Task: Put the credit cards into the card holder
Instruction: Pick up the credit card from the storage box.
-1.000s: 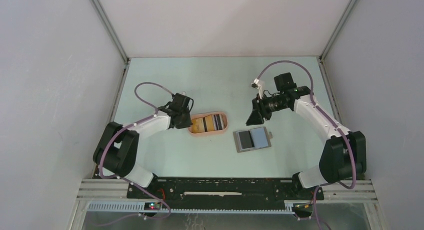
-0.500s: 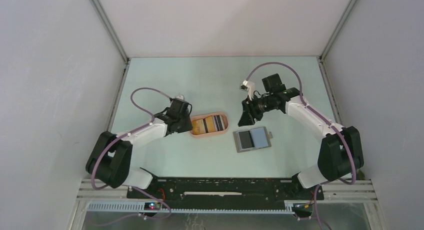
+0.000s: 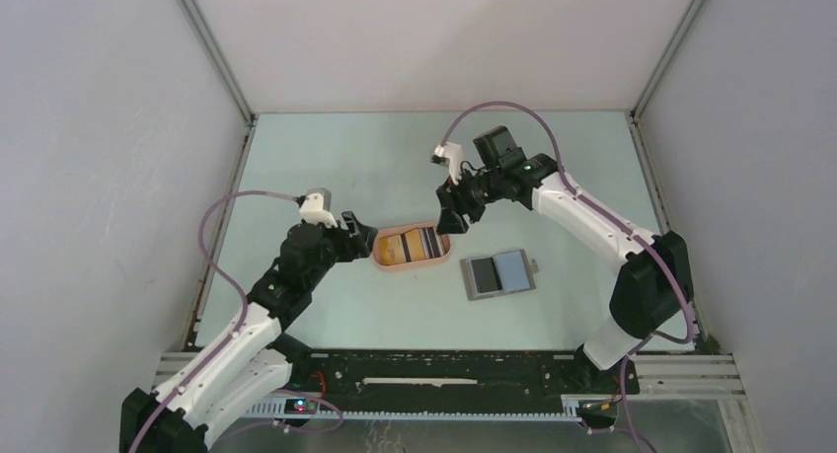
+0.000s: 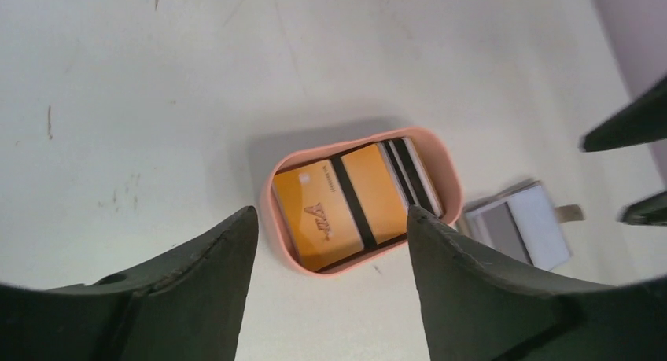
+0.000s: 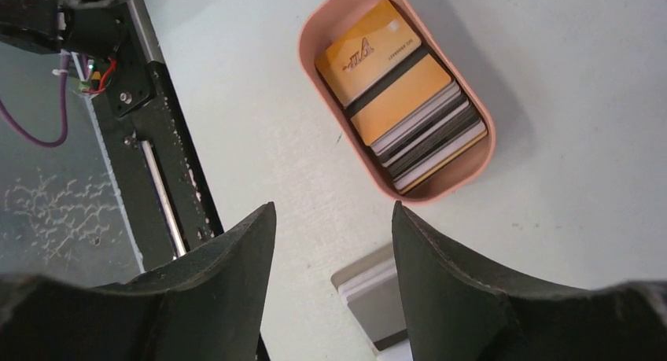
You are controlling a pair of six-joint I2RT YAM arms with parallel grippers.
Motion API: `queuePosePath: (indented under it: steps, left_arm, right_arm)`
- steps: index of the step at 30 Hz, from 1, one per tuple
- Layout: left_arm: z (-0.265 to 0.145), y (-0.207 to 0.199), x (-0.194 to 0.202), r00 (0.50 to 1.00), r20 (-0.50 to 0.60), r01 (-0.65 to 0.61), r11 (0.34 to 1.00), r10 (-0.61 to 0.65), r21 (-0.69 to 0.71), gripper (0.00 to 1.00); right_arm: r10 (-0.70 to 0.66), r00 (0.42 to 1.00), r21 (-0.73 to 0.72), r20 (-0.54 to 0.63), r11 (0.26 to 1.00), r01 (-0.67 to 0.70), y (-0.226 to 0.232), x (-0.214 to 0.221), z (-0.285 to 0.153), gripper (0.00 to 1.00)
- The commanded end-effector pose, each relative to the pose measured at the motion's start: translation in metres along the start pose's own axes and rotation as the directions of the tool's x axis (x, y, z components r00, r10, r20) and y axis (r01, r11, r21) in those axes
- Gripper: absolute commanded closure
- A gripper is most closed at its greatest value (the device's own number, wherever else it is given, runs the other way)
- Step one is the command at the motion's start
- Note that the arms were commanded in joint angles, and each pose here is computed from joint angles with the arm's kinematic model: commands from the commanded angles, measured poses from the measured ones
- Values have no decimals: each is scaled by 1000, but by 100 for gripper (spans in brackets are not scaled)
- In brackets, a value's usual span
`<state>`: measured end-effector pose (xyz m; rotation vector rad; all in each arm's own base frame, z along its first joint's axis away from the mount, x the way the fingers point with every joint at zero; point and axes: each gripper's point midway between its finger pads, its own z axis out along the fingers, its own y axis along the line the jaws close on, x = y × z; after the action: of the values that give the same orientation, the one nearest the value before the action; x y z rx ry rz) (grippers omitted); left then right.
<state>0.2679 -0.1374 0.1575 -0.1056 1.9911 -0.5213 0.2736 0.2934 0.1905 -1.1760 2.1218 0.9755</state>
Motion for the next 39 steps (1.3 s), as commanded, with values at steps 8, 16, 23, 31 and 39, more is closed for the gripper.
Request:
queuePosePath:
  steps: [8,16,23,31,39]
  left_arm:
    - [-6,-15,-2,995,95,-44,988,30,146,4]
    - [5,-7,25,999,44,-4,989,-2,147,6]
    - [13,5,46,1000,-11,4,995,-3,104,6]
    - [22,10,61,998,-56,7,996,-2,93,7]
    - [27,14,71,997,-80,14,997,-7,80,8]
  right_arm:
    - [42,993,107,-114,994,-30,-9,-3,47,27]
    - [185,974,221,-132,963,-153,-23,6,82,17]
    - [349,933,326,-86,895,-305,-38,20,104,13]
    - [445,896,462,-2,795,-394,-58,32,115,6]
    - [499,866,513,26,737,-440,-69,44,122,2]
